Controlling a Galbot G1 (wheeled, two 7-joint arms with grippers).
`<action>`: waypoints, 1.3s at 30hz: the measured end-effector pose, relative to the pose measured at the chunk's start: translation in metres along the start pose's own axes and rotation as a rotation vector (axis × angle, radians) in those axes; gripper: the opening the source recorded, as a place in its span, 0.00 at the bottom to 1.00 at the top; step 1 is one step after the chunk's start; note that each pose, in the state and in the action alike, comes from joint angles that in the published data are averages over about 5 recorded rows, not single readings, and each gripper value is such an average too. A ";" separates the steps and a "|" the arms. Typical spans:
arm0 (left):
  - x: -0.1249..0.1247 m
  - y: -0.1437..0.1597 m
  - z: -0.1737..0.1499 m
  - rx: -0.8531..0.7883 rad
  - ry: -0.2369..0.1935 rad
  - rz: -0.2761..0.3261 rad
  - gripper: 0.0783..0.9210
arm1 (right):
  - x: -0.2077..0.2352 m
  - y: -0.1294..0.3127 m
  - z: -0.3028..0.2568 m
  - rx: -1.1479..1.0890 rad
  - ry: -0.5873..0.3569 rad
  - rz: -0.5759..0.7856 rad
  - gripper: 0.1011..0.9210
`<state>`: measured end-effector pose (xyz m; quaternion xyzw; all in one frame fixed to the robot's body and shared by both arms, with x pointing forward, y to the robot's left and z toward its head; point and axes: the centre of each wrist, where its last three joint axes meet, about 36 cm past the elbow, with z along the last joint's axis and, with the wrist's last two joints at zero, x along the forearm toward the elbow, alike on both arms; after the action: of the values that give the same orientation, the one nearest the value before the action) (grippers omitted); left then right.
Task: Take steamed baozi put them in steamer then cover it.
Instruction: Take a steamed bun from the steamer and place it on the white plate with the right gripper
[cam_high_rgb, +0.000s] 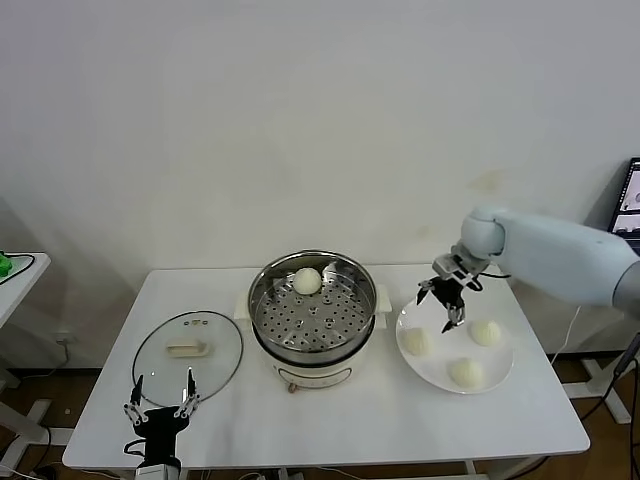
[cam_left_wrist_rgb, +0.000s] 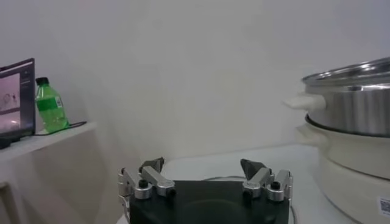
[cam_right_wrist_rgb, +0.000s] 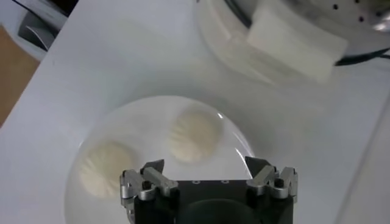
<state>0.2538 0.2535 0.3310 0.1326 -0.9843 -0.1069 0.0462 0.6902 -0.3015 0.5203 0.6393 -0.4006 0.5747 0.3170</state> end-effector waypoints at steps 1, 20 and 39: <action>0.000 0.000 0.000 0.000 0.000 -0.001 0.88 | -0.004 0.000 0.000 -0.002 -0.001 -0.004 0.88; -0.002 0.002 0.003 0.001 0.004 -0.004 0.88 | -0.053 -0.001 0.003 -0.028 -0.005 -0.014 0.88; -0.003 0.003 0.004 0.006 0.005 -0.009 0.88 | -0.067 -0.009 0.001 -0.033 0.010 -0.016 0.67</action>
<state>0.2550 0.2577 0.3276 0.1374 -0.9839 -0.1038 0.0478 0.6971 -0.2877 0.4544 0.6345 -0.4032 0.5686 0.3340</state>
